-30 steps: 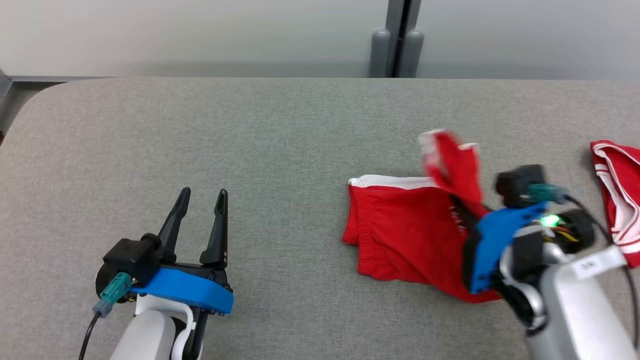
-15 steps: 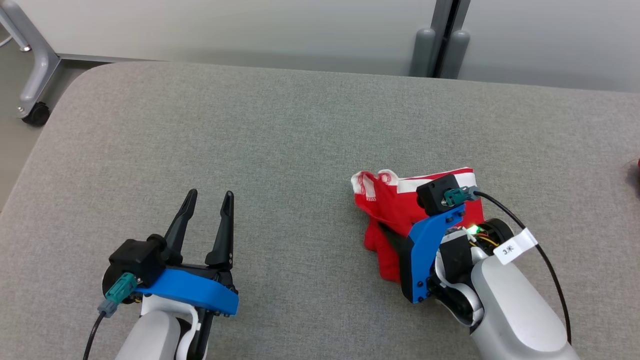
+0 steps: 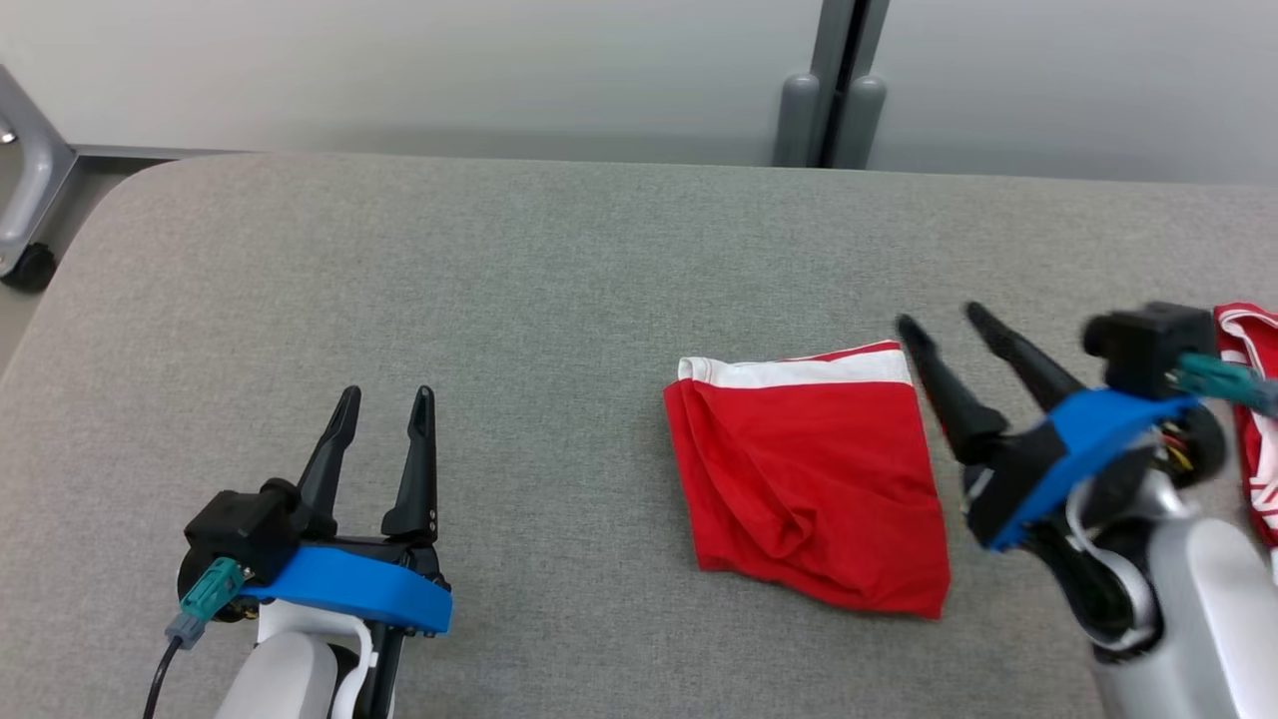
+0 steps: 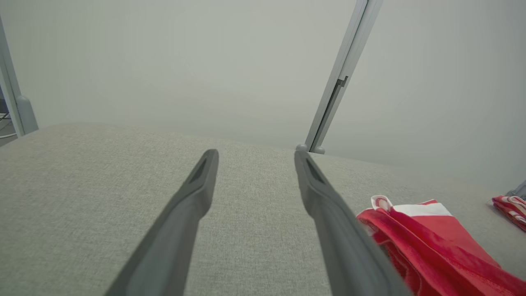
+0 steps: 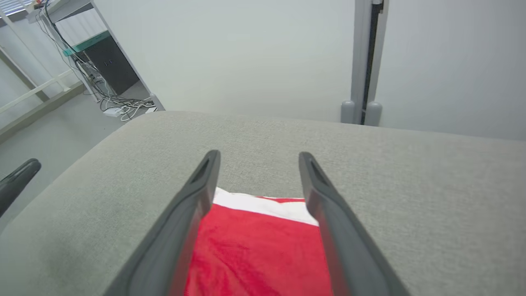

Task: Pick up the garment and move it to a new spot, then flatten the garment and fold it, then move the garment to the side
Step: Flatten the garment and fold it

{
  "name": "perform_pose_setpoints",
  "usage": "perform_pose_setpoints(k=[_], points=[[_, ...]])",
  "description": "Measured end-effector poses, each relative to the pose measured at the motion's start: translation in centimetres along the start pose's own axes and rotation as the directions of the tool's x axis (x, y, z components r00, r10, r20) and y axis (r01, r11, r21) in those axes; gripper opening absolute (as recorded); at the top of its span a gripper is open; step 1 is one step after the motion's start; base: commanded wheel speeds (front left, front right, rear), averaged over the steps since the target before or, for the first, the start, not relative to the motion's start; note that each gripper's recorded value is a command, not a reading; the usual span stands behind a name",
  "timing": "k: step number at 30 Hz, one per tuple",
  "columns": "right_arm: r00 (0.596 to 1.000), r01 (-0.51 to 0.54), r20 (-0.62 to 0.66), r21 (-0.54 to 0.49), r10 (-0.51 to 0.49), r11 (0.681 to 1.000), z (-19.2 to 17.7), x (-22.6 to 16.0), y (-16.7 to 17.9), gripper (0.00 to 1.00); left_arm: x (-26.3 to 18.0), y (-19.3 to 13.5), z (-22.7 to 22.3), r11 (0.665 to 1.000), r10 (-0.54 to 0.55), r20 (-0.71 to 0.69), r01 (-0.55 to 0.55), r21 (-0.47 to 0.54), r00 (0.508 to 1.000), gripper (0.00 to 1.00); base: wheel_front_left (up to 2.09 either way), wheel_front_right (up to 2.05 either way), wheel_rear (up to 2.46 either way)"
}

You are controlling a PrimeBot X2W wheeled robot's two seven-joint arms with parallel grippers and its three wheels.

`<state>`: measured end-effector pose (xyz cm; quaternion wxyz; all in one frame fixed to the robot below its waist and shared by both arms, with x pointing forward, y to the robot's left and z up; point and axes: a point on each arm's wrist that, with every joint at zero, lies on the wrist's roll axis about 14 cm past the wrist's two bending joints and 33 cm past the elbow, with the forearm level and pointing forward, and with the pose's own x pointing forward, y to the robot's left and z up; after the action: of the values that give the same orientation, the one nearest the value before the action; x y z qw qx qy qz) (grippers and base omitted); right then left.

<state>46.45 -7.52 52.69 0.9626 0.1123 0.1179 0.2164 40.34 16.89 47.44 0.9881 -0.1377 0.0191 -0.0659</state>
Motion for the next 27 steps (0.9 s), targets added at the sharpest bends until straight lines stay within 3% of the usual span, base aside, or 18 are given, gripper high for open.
perform_pose_setpoints(k=[5, 8, 12, 20, 27], points=[[0.984, 0.177, 0.002, -0.081, -0.177, 0.981, -1.1, -3.7, -5.1, 1.00, 0.1, -0.3, -0.2, 1.000, -0.009, -0.003, 0.009, -0.001, 1.000, 1.00, 0.00, 0.00, 0.00], [0.978, 0.201, -0.028, -0.100, -0.205, 0.974, -3.0, -4.8, -5.4, 1.00, 0.3, -0.5, -0.2, 1.000, -0.015, -0.004, 0.015, -0.003, 1.000, 1.00, 0.00, 0.00, 0.00], [0.986, 0.133, -0.082, -0.117, -0.143, 0.984, -6.4, -4.9, -2.4, 1.00, 0.4, -0.6, -0.5, 1.000, -0.018, -0.013, 0.018, -0.002, 1.000, 1.00, 0.00, 0.00, 0.00], [0.993, -0.040, -0.112, -0.157, 0.023, 0.987, -8.7, -4.3, 4.1, 1.00, 0.4, -0.1, -0.7, 1.000, -0.014, -0.022, 0.015, 0.007, 1.000, 1.00, 0.00, 0.00, 0.00], [0.985, -0.096, -0.162, -0.192, 0.065, 0.977, -10.0, -4.2, 5.8, 1.00, 0.4, -0.1, -0.8, 1.000, -0.012, -0.022, 0.012, 0.004, 1.000, 1.00, 0.00, 0.00, 0.00]])
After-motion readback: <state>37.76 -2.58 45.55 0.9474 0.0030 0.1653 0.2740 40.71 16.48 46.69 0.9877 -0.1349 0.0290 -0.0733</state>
